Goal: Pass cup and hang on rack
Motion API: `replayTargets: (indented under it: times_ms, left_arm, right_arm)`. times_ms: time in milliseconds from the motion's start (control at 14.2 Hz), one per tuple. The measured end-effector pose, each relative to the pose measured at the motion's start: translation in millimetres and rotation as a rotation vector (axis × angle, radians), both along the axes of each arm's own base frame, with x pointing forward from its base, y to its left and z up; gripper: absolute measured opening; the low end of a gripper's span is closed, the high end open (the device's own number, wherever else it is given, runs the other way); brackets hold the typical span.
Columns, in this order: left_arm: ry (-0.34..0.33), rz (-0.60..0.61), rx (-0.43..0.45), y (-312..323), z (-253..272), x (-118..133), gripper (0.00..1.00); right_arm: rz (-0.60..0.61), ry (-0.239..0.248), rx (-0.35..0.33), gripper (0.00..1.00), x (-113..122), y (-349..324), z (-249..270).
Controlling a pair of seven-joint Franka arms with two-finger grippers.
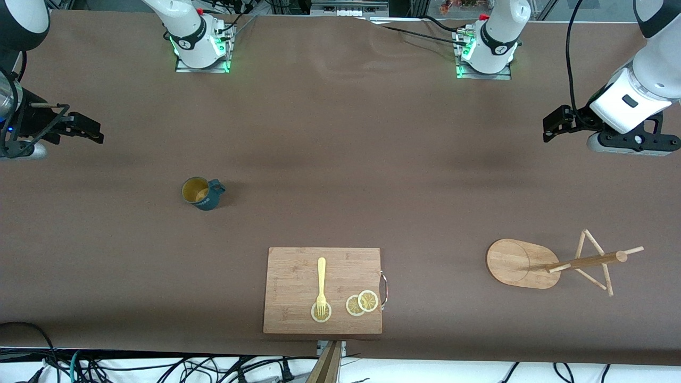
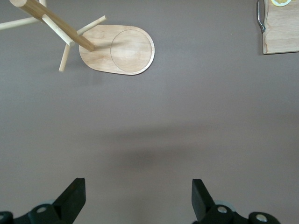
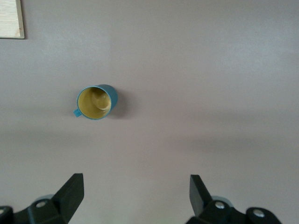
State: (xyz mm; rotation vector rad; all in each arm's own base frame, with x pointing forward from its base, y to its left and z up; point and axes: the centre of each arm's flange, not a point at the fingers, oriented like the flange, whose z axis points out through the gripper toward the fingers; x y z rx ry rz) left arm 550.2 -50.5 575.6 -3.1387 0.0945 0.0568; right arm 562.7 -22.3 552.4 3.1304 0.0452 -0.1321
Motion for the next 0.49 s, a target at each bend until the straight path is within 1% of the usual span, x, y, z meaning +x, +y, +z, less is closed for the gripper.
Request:
replayTargets:
  times_ms: [493]
  left_arm:
    - [0.0, 0.002, 0.0, 0.9, 0.0, 0.1, 1.0]
  right_arm:
    - [0.001, 0.005, 0.0, 1.0, -0.2, 0.5, -0.8]
